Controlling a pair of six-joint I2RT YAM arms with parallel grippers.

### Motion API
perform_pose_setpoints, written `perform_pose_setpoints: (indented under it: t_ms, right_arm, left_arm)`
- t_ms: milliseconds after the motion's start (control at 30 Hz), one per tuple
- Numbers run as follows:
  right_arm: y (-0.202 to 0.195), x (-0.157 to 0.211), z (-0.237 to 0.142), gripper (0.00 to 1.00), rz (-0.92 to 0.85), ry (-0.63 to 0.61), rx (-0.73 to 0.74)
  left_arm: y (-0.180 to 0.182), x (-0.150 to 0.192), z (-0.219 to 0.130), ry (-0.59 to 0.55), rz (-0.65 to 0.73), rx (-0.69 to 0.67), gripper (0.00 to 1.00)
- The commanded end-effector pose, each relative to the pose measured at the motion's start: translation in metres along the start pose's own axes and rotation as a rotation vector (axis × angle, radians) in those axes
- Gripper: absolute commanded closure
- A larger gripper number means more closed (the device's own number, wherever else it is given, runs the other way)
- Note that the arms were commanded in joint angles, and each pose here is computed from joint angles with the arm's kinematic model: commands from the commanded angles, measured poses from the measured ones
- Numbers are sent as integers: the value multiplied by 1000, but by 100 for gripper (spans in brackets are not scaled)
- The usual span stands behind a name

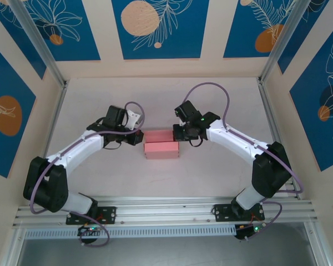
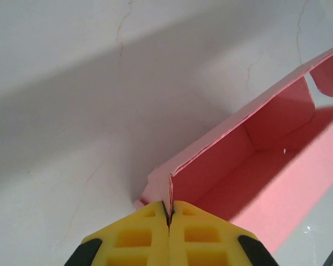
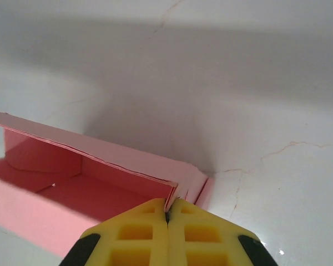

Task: Fold the paper box

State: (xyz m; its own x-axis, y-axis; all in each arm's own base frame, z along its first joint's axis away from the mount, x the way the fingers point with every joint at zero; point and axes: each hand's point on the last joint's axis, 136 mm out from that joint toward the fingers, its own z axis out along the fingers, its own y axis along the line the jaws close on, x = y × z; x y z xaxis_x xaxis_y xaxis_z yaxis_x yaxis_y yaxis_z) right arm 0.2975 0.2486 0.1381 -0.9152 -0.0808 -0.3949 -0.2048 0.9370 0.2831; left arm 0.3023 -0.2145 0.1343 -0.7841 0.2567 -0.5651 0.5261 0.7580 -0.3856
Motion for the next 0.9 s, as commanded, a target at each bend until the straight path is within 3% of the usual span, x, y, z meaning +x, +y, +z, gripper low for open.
perform_pose_setpoints:
  t_ms: [0,433,533,667,867]
  right_arm:
    - [27,-4,-8,95,-22,-38,-102]
    - [25,-2,-15,95,-64,-8,-82]
    - [23,-1,-12,95,-60,-7,-73]
    - [22,-2,-11,95,-62,-10,-72]
    - [21,-4,-11,95,-67,-13,-73]
  left_arm:
    - [-28,-10,-4,-48,39,87,97]
    - [-27,-18,-8,-61,46,65,96]
    - [-30,-20,-11,-65,50,74,82]
    - [-29,-20,-18,-63,60,51,55]
    - [-14,-18,-34,-71,78,-75,35]
